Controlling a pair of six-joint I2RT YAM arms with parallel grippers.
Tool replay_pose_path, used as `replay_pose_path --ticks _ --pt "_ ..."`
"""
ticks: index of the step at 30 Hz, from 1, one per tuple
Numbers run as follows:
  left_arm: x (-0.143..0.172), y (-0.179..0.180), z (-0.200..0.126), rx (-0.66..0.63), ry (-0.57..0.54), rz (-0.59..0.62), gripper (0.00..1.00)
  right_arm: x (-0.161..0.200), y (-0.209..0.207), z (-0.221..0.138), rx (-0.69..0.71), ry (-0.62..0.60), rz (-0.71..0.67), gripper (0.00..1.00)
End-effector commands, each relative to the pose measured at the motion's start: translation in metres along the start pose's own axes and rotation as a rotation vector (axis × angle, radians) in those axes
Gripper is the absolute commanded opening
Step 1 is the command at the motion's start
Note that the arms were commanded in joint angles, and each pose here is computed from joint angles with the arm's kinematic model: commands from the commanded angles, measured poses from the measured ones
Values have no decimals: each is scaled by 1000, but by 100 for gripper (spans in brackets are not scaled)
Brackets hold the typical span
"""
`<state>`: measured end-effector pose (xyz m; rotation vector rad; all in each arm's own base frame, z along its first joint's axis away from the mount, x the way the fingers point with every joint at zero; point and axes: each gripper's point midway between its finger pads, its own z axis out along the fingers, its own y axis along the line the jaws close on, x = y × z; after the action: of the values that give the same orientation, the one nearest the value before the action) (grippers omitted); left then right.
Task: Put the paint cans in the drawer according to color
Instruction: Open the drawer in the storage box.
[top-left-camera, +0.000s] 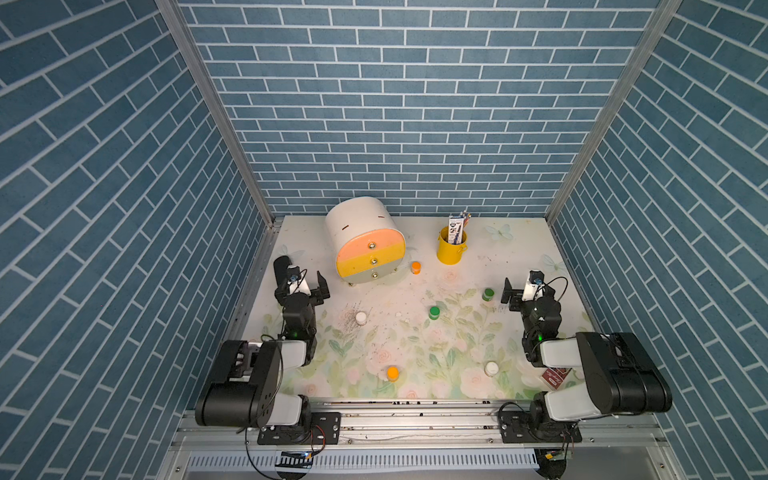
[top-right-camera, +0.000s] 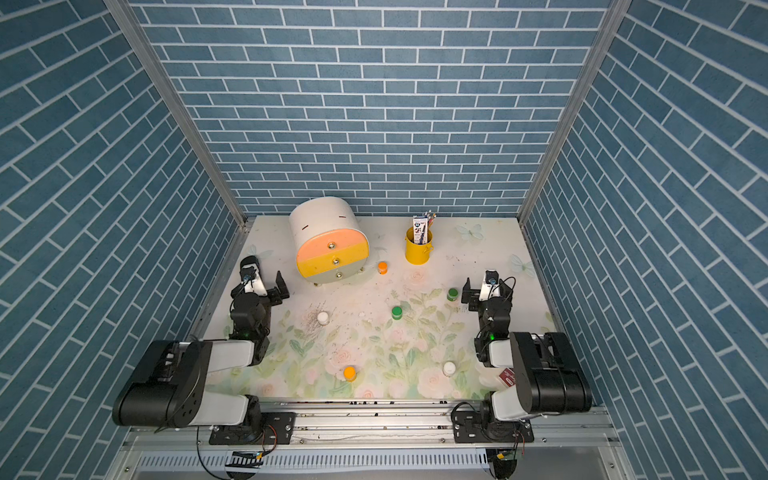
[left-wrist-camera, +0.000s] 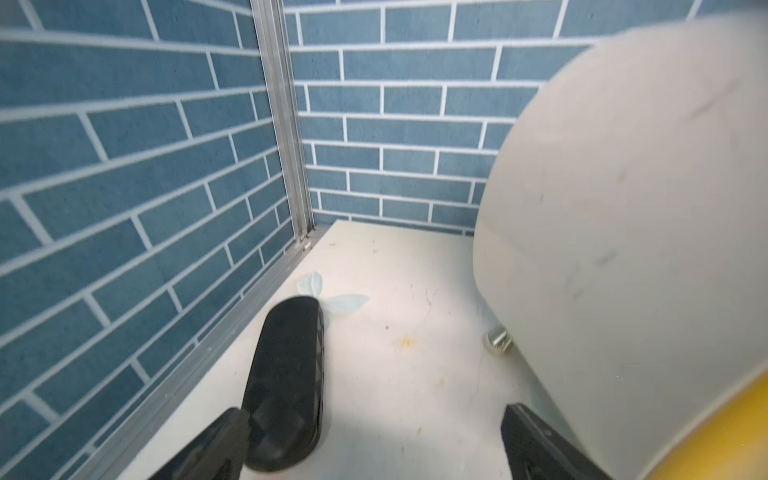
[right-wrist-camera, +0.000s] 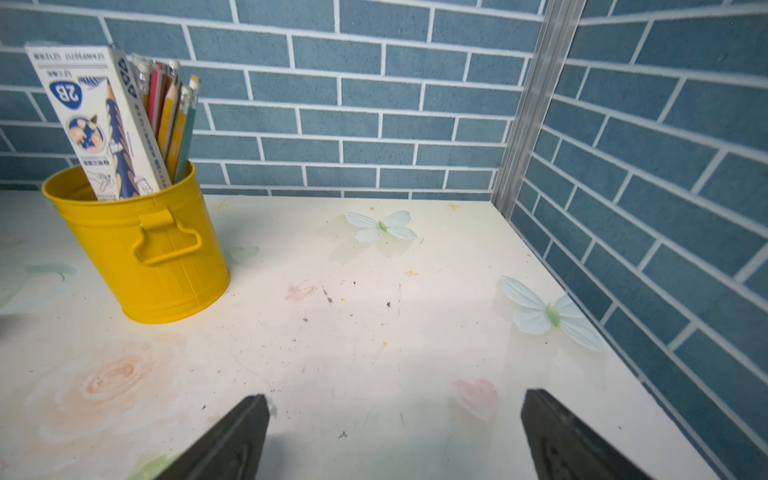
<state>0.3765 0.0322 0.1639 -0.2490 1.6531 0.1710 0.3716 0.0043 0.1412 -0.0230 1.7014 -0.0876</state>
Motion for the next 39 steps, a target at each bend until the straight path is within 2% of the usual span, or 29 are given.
replay_pose_path --ticks 1,6,11,14,18,25,34,39 --pt "-16 8 -6 -54 27 -75 100 -26 -9 0 45 4 43 100" --pt "-60 15 -7 -122 55 -205 100 -70 -8 -9 15 18 286 100" --pt "-114 6 -14 -69 34 -265 100 -118 33 -26 -243 30 383 100" --pt "-138 -11 -13 15 64 -266 100 -133 52 -32 -327 13 437 97" --pt "-157 -28 -12 98 88 -273 100 -145 92 -34 -422 29 411 92" --pt "-181 -54 0 228 131 -224 100 -162 193 -38 -577 86 314 84" --pt "-184 -66 58 354 230 -270 100 -170 300 -62 -727 86 224 80" --pt "-173 -54 94 378 289 -339 100 -167 352 -76 -781 101 159 80"
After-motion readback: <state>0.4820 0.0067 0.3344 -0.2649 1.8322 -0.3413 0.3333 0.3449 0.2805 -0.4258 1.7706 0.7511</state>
